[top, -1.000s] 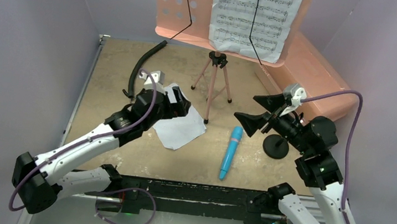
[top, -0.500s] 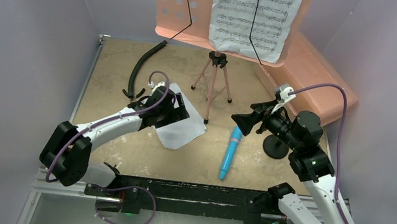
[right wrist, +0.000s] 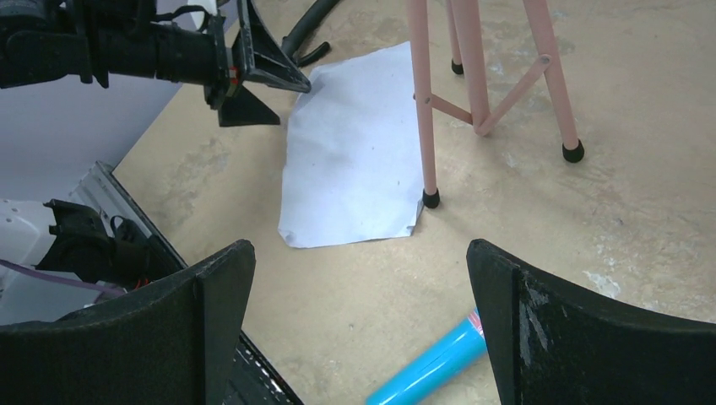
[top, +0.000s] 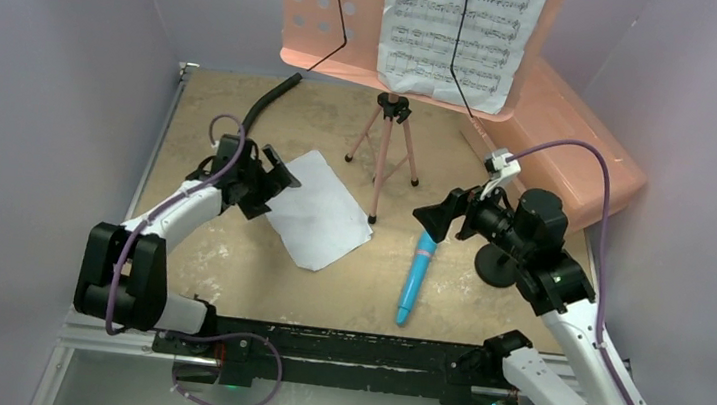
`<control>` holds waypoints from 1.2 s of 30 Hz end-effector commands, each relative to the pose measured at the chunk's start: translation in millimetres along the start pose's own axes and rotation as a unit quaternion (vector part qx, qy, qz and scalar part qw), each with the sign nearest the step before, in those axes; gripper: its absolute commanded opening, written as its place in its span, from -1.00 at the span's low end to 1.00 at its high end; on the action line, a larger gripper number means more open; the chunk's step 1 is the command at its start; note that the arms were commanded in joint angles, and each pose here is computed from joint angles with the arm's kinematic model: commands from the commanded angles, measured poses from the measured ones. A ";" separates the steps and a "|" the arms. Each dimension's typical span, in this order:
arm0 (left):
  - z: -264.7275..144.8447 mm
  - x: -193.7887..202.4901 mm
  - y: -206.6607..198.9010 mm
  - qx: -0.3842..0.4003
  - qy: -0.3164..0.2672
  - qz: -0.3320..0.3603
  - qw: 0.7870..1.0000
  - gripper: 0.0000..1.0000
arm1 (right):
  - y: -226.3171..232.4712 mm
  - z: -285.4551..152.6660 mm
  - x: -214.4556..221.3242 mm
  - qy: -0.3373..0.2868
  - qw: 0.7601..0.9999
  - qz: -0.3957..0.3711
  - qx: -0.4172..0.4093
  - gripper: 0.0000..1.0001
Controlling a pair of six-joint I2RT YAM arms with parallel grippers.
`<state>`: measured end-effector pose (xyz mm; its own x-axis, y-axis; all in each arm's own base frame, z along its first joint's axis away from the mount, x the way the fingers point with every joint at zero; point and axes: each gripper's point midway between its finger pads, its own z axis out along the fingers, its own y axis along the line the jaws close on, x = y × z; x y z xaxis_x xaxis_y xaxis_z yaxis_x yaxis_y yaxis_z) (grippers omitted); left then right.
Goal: Set up the instrument practice props
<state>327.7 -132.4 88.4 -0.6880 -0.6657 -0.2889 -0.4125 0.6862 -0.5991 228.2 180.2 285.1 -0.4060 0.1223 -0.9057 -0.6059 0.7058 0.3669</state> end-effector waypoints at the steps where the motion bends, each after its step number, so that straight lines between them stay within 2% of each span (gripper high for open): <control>1: -17.9 -32.2 25.7 -0.023 -0.019 -0.006 1.000 0.99 | 0.1 5.1 -7.8 -0.011 1.000 0.007 0.000 0.96; 4: -29.2 -59.9 57.9 -0.075 -0.047 -0.010 0.996 0.97 | -2.4 10.8 -6.5 -0.004 1.000 0.012 0.002 0.96; 9: -36.3 -90.2 84.8 -0.167 -0.083 0.035 0.982 0.86 | -4.8 17.4 -6.0 0.002 1.000 0.024 0.005 0.96; 15: -2.9 -90.4 73.6 -0.128 -0.044 0.059 0.989 0.45 | -6.9 20.6 -8.4 -0.001 0.999 0.036 0.011 0.95; 22: 31.7 -80.0 63.2 -0.088 -0.018 0.070 0.993 0.26 | -5.6 21.8 -12.6 -0.005 0.999 0.049 0.011 0.96; 26: 47.2 -70.5 58.4 -0.089 -0.006 0.087 0.992 0.20 | -3.9 22.0 -16.7 -0.013 0.998 0.053 0.009 0.96; 31: 58.0 -66.7 61.2 -0.117 -0.007 0.120 0.986 -0.01 | -5.8 23.5 -20.0 -0.016 0.998 0.052 0.014 0.96; 33: 58.2 -71.1 61.9 -0.125 -0.018 0.128 0.984 -0.13 | -5.6 24.1 -21.7 -0.017 0.998 0.051 0.014 0.96; 36: 57.2 -75.2 56.1 -0.115 -0.025 0.132 0.984 -0.51 | -5.1 23.8 -26.8 -0.022 0.998 0.049 0.015 0.96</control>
<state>374.3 -66.6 23.7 -0.7809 -0.4916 -0.3855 -0.3802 0.8636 -0.3311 250.4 190.0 268.6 -0.5078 0.1815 -0.8421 -0.5209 0.7140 0.4679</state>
